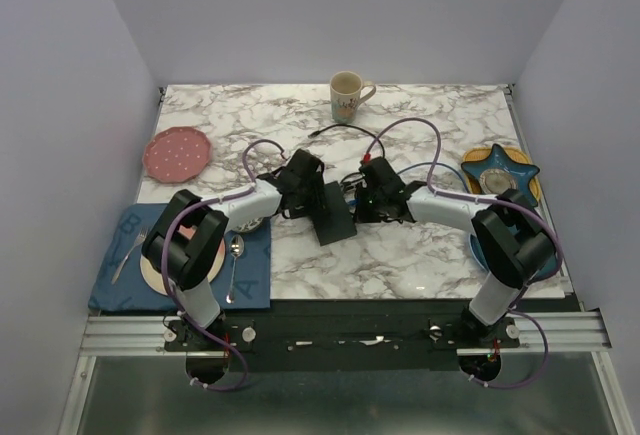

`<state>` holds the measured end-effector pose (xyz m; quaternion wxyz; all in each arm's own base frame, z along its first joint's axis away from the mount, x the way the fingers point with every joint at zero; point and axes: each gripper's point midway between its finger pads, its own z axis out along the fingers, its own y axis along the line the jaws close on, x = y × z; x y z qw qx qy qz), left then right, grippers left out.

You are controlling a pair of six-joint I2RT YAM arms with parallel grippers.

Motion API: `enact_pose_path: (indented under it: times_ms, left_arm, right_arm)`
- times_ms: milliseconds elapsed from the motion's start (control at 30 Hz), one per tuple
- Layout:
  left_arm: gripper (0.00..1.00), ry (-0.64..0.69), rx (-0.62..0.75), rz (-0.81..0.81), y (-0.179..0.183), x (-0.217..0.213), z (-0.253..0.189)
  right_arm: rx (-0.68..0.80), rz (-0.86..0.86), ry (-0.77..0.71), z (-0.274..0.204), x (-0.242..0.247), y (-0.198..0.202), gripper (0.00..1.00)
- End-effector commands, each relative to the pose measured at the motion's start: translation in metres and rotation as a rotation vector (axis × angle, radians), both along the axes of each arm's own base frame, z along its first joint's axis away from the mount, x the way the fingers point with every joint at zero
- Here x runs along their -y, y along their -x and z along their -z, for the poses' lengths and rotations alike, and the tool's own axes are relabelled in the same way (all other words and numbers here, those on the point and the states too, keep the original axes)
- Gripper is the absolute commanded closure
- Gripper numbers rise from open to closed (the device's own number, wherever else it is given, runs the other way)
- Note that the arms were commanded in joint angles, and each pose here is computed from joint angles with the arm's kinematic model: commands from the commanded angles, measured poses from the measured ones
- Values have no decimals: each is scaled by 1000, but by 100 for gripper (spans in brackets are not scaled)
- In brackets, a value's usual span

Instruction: Pull the plug from the switch port

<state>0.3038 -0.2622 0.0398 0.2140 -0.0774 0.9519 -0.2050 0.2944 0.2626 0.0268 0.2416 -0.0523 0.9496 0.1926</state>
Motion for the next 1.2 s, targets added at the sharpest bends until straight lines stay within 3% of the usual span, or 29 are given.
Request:
enact_pose_path:
  times_ms: [0,267,500,667,800,900,1000,1033,1167]
  left_arm:
    - [34,-27,5,-7,-5,0,-3]
    - [34,-91,65,-67,-19,-26,-21]
    - [29,-131,211,-154,-27,-59,-70]
    - [26,-90,239,-138,-11,-62,-85]
    - [29,-94,225,-32,18,-51,-79]
    - [35,-136,204,52,44,-42,-69]
    - [49,-174,203,95,62,-39,-60]
    - [60,-184,196,99,65,-40,-56]
    - [86,-212,140,126,78,-45,-38]
  right_arm:
    - [-32,-97,-121,-19,-43,20,88]
    - [-41,-177,-150,-27,-77,28,91]
    - [195,-62,-10,-83,-33,-6,80]
    - [249,-15,33,-105,-12,-28,68]
    - [215,44,48,-91,6,-61,71]
    - [164,90,34,-76,14,-86,78]
    - [117,130,19,-60,19,-108,83]
    - [108,137,22,-55,19,-113,83]
    - [86,145,39,-43,15,-135,86]
